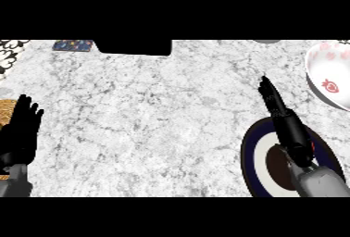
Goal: Pick the eggplant from the plate and place it in the bowl
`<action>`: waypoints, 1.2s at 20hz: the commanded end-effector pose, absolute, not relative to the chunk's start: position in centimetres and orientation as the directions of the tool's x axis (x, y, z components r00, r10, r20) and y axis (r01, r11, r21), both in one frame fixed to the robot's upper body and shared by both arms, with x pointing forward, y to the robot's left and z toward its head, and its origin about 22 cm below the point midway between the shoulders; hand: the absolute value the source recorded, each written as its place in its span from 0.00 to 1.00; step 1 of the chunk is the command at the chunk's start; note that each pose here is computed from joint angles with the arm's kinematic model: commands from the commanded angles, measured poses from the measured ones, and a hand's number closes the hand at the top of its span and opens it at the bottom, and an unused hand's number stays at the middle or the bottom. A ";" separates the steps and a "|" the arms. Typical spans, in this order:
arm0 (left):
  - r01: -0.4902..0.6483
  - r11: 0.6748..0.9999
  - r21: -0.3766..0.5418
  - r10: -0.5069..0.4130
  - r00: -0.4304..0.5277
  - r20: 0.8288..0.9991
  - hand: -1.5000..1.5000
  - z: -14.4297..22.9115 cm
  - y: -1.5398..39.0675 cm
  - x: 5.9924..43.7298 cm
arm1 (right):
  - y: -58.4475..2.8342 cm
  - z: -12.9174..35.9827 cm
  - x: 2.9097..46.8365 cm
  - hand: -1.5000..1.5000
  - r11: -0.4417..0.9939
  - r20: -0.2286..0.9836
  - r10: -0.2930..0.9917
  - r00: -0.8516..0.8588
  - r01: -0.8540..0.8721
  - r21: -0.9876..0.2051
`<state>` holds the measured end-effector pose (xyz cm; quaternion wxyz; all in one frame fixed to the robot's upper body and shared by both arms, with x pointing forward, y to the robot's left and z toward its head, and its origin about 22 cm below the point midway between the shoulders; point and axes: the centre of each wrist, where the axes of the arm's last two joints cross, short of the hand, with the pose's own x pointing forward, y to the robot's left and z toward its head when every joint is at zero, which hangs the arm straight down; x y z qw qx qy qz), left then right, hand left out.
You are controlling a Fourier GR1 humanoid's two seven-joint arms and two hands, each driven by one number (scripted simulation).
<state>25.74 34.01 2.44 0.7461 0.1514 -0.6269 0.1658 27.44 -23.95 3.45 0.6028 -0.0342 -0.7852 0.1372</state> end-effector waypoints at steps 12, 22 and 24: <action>-0.135 0.946 0.295 -0.311 -0.124 0.942 0.50 8.3 27.9 29.4 | -31.3 11.7 33.0 0.00 0.578 0.927 -0.208 -0.311 -0.804 -0.140; -0.110 0.938 0.329 -0.339 -0.096 0.936 0.50 7.2 26.6 29.2 | -35.7 23.6 33.7 0.00 0.257 0.847 0.021 -0.531 -0.816 -0.518; -0.121 0.945 0.305 -0.317 -0.095 0.944 0.50 7.7 25.3 29.6 | -34.9 25.4 33.4 0.00 0.200 0.802 0.099 -0.589 -0.778 -0.595</action>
